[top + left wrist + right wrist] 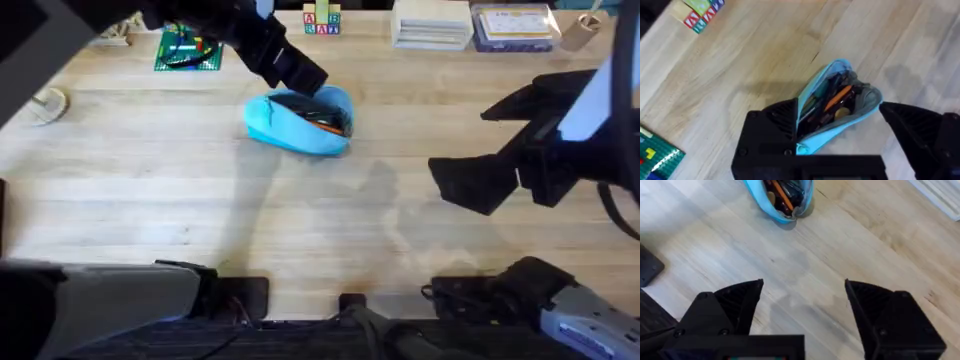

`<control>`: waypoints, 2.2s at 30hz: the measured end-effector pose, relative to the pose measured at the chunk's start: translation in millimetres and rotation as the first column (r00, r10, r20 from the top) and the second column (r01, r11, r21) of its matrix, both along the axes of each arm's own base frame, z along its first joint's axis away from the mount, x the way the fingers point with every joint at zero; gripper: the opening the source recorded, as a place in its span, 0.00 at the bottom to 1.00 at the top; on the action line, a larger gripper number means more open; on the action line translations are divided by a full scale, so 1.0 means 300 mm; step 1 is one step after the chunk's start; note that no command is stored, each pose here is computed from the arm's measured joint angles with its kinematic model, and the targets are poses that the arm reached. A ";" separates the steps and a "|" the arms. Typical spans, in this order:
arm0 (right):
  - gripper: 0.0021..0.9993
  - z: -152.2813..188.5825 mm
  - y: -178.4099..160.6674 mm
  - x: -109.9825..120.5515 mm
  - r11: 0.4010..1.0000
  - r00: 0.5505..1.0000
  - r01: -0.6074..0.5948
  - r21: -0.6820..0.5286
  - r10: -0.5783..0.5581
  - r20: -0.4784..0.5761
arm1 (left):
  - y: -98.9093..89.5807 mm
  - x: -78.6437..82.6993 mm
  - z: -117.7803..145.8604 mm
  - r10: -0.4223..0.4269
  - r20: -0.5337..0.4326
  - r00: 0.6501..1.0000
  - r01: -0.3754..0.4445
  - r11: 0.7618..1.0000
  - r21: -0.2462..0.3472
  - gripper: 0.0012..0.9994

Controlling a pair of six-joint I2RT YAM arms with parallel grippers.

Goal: Unzip the bag, pick up the pens from the table one at a time and place them inside, then zip the bag closed.

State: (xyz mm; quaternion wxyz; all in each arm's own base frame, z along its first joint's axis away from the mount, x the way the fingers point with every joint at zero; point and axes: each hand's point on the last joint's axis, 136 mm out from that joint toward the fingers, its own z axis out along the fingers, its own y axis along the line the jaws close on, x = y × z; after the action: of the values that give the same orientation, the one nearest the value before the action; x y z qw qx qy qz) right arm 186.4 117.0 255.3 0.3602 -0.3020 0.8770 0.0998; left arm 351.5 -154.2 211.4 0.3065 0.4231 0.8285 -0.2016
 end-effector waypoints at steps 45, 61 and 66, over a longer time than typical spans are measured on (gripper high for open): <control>1.00 0.000 0.000 0.000 1.000 1.000 0.014 0.012 -0.014 -0.009 | 0.493 -0.361 0.202 0.522 -0.001 0.853 -0.515 0.843 0.153 0.99; 1.00 0.000 0.000 0.000 0.997 0.998 0.060 0.046 -0.058 -0.034 | 0.505 -0.309 0.163 0.428 -0.038 0.903 -0.422 0.900 0.106 0.99; 1.00 0.000 0.000 0.000 0.997 0.998 0.060 0.046 -0.059 -0.034 | 0.507 -0.301 0.134 0.427 -0.084 0.901 -0.417 0.902 0.112 0.99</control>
State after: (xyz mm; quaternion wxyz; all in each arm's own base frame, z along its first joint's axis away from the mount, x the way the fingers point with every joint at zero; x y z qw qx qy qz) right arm 186.3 117.1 255.3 0.3556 -0.2655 0.8888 0.1148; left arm 261.1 -2.2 251.5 0.2788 0.2358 0.9239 -0.1145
